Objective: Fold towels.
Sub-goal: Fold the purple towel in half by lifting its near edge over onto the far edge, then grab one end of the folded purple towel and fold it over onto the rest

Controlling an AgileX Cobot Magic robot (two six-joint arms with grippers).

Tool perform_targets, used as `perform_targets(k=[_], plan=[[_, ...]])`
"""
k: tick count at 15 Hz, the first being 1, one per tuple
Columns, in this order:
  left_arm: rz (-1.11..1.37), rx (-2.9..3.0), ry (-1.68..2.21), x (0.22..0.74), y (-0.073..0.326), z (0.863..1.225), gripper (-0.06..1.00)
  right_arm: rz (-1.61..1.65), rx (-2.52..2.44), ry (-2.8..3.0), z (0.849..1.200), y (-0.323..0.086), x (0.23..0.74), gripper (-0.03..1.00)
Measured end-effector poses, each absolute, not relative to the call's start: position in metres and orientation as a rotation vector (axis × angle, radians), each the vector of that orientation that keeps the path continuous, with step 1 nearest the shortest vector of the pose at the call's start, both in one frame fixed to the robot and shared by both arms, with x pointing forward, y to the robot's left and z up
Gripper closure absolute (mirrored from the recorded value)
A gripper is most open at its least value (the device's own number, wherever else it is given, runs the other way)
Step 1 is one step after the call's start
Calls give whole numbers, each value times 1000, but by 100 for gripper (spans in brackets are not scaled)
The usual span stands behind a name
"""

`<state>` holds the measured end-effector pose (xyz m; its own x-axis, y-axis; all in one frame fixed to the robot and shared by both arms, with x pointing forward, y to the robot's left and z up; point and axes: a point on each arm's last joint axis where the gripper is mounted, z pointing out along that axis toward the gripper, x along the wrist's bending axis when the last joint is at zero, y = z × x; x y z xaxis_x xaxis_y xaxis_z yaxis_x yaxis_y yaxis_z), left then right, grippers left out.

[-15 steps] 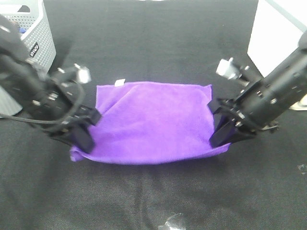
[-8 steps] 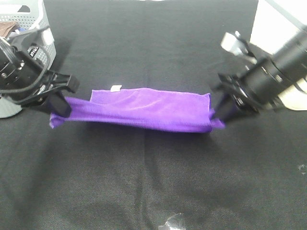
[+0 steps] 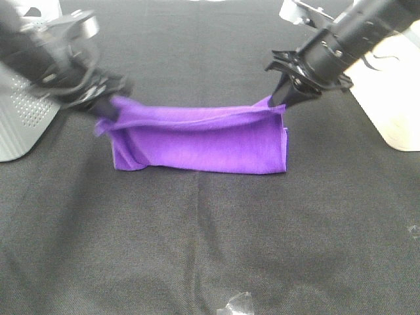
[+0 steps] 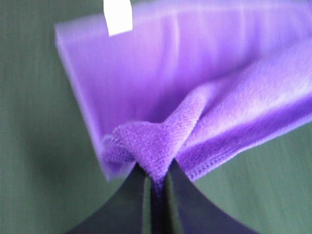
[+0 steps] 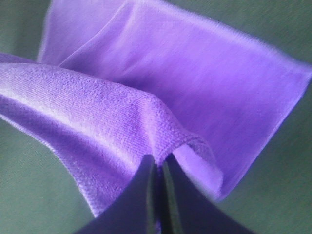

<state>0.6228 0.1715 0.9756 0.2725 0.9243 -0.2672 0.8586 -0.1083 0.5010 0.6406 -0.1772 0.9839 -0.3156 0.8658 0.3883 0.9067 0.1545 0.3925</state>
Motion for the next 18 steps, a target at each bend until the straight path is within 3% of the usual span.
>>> perform_targets(k=[5,10,14,15,16,17,18], plan=[[117,2051,1557,673,156,943,94,-823,-1842,-2428,954,-176,688,94],[54,2118,1581,680,153,905,94,-701,-1854,-2391,912,-177,693,94],[36,2130,1594,682,153,893,84,-659,-1854,-2377,896,-177,694,94],[35,2131,1595,683,152,891,75,-654,-1855,-2373,894,-177,694,92],[36,2128,1597,684,154,892,63,-651,-1856,-2372,892,-177,694,80],[14,2139,1592,685,153,894,44,-644,-1853,-2368,892,-176,693,66],[-26,2156,1596,685,151,900,34,-627,-1848,-2354,895,-176,691,52]])
